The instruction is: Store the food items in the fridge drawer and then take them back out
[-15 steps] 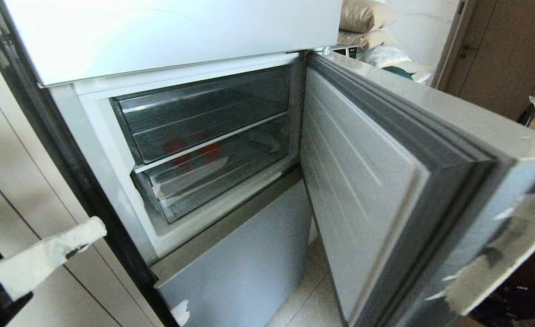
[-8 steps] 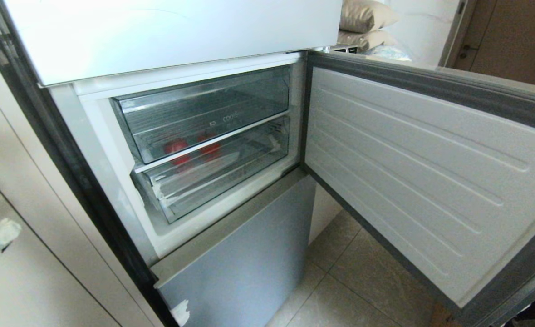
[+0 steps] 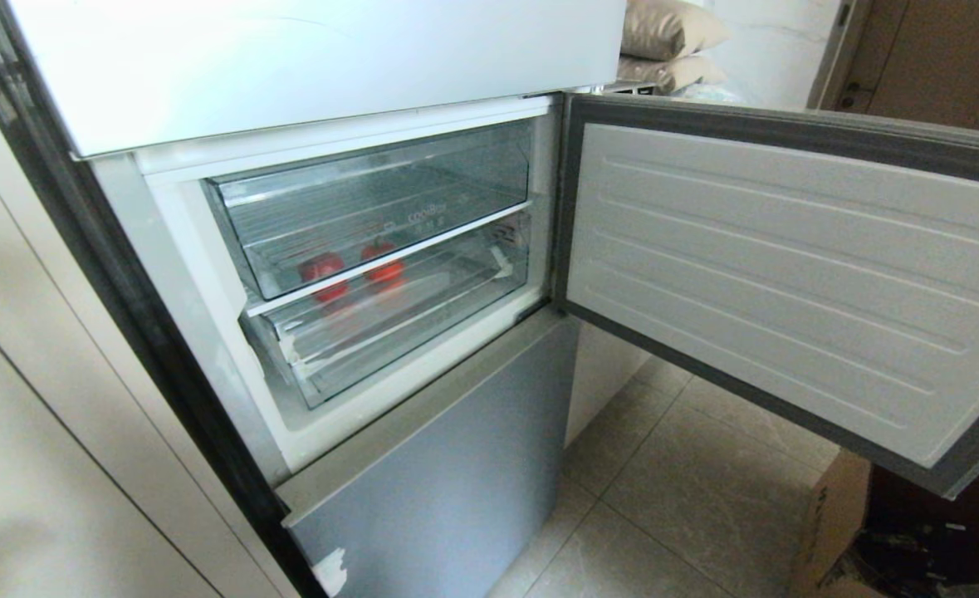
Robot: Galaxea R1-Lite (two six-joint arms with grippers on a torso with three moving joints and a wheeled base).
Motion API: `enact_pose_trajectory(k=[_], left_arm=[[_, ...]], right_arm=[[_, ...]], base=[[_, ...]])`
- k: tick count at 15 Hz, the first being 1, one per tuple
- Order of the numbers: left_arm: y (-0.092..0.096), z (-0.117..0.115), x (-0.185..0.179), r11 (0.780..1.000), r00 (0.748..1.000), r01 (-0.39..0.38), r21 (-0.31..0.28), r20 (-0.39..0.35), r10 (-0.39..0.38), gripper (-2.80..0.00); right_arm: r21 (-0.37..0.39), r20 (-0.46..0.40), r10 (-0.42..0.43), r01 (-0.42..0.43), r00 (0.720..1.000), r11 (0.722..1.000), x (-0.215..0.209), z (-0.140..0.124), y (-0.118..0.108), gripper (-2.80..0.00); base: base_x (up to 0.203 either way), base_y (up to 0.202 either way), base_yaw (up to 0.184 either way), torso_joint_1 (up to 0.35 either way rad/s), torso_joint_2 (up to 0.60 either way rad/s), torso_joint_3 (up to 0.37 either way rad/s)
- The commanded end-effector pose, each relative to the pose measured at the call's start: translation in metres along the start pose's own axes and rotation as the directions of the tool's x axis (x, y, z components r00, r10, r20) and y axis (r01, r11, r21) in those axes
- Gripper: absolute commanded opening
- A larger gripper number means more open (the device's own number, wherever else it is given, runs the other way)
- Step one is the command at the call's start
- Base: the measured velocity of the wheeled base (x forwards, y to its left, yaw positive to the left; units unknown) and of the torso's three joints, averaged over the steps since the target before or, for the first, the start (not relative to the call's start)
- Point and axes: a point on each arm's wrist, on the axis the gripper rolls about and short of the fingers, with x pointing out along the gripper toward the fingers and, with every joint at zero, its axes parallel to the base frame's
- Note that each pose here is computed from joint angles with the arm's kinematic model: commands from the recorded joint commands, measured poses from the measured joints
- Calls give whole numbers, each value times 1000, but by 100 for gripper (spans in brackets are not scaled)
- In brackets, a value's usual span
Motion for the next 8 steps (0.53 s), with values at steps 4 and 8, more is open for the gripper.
enact_pose_trajectory(k=[4, 8], left_arm=[[-1, -26, -26, 999, 999, 27, 18, 42, -28, -280], [0, -25, -25, 1000, 999, 8, 6, 45, -8, -280]], right_arm=[[0, -1, 1, -1, 1000, 1000, 0, 0, 0, -280], [-1, -1, 1, -1, 1000, 1000, 0, 0, 0, -280]], base=[[0, 0, 0, 0, 0, 0], [0, 0, 0, 0, 0, 0]])
